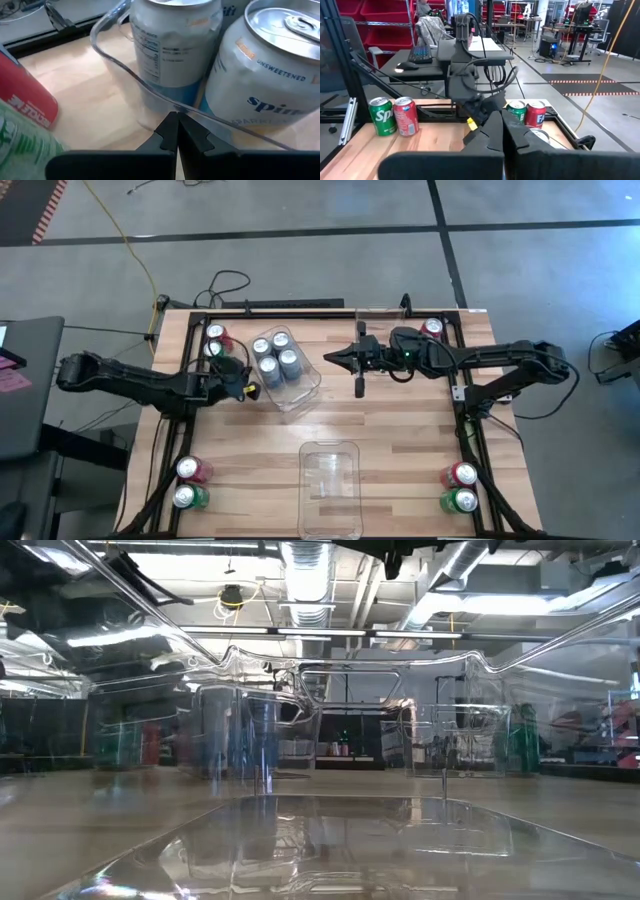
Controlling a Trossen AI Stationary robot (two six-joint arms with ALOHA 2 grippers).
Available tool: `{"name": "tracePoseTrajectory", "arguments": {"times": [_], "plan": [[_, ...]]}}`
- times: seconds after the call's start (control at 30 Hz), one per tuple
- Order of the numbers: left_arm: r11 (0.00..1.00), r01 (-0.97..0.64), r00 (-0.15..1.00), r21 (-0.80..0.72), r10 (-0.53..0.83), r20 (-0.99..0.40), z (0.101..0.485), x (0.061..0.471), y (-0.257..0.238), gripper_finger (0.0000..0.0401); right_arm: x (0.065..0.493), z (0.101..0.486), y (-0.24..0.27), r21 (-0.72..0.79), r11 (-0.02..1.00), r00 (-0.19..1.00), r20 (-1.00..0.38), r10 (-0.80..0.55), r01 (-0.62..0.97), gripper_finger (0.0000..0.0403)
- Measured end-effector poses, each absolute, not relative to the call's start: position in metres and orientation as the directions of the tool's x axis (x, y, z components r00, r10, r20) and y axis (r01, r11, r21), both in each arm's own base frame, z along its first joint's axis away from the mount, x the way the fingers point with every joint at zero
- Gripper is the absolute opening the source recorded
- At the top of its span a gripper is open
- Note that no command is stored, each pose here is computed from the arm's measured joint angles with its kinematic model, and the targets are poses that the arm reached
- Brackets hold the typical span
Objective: Sort soda cans
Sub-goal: Adjust the top left transparent bin on the table
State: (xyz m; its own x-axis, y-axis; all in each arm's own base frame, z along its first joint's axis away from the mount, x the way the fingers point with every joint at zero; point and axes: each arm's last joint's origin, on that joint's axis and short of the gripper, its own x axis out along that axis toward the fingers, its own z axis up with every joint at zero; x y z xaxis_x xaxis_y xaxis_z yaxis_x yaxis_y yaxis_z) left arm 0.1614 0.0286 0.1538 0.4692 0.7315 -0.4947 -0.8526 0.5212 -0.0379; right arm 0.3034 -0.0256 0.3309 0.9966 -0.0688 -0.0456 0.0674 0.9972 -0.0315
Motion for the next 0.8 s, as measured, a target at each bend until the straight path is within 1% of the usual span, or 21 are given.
{"name": "tracePoseTrajectory", "arguments": {"times": [0.37, 0.53, 0.8], "plan": [[0.529, -0.848, 0.481, -0.030, 0.745, -0.462, 0.161, 0.165, 0.049, 0.0000, 0.304, 0.331, -0.026, -0.034, 0.997, 0.997, -0.046, -0.069, 0.067, 0.0005], [0.519, -0.855, 0.467, -0.019, 0.753, -0.463, 0.161, 0.164, 0.055, 0.0000, 0.304, 0.331, -0.026, -0.034, 0.997, 0.997, -0.046, -0.069, 0.067, 0.0005], [0.515, -0.856, 0.490, -0.034, 0.789, -0.370, 0.172, 0.167, 0.065, 0.0000, 0.304, 0.331, -0.026, -0.034, 0.997, 0.997, -0.046, -0.069, 0.067, 0.0005]]}}
